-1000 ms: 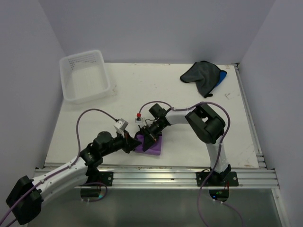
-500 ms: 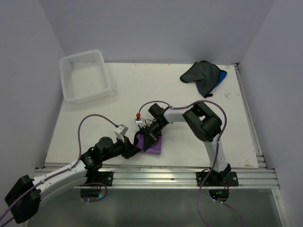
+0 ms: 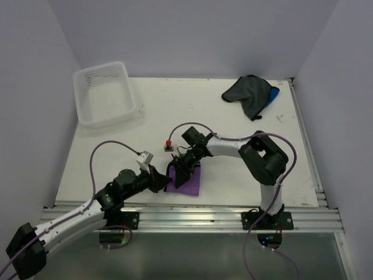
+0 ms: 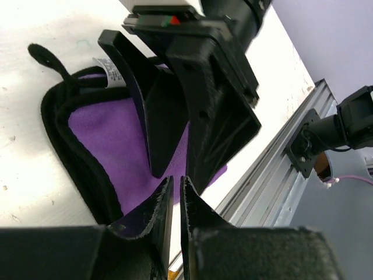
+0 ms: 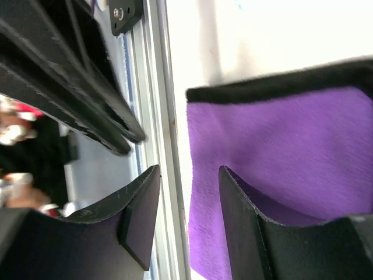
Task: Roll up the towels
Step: Roll the towel
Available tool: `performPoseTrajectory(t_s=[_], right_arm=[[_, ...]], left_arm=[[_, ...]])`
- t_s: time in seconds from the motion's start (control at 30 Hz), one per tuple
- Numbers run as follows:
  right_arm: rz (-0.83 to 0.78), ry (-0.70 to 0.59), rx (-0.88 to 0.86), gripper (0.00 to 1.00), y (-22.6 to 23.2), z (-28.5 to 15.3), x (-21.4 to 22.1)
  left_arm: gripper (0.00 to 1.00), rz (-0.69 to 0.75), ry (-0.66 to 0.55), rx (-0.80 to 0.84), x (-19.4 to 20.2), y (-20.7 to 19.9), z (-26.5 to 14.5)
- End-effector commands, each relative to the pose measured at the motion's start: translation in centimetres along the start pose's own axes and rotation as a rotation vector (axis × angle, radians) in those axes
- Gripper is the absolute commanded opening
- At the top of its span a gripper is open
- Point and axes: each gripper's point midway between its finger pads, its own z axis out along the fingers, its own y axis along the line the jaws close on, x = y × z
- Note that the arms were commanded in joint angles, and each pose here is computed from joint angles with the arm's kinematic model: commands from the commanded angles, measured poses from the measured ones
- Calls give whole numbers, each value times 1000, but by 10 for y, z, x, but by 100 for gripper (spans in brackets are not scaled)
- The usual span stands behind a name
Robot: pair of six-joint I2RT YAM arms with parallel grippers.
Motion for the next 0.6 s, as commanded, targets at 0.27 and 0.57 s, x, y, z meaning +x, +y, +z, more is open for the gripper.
performPoseTrajectory(t_s=[0.27, 0.57], right_arm=[[-325, -181, 537, 35, 13, -33, -24], [-579, -176, 923, 33, 35, -44, 2]], left_arm=[[0, -5, 27, -26, -7, -2, 18], [0, -51, 57, -70, 8, 13, 30]])
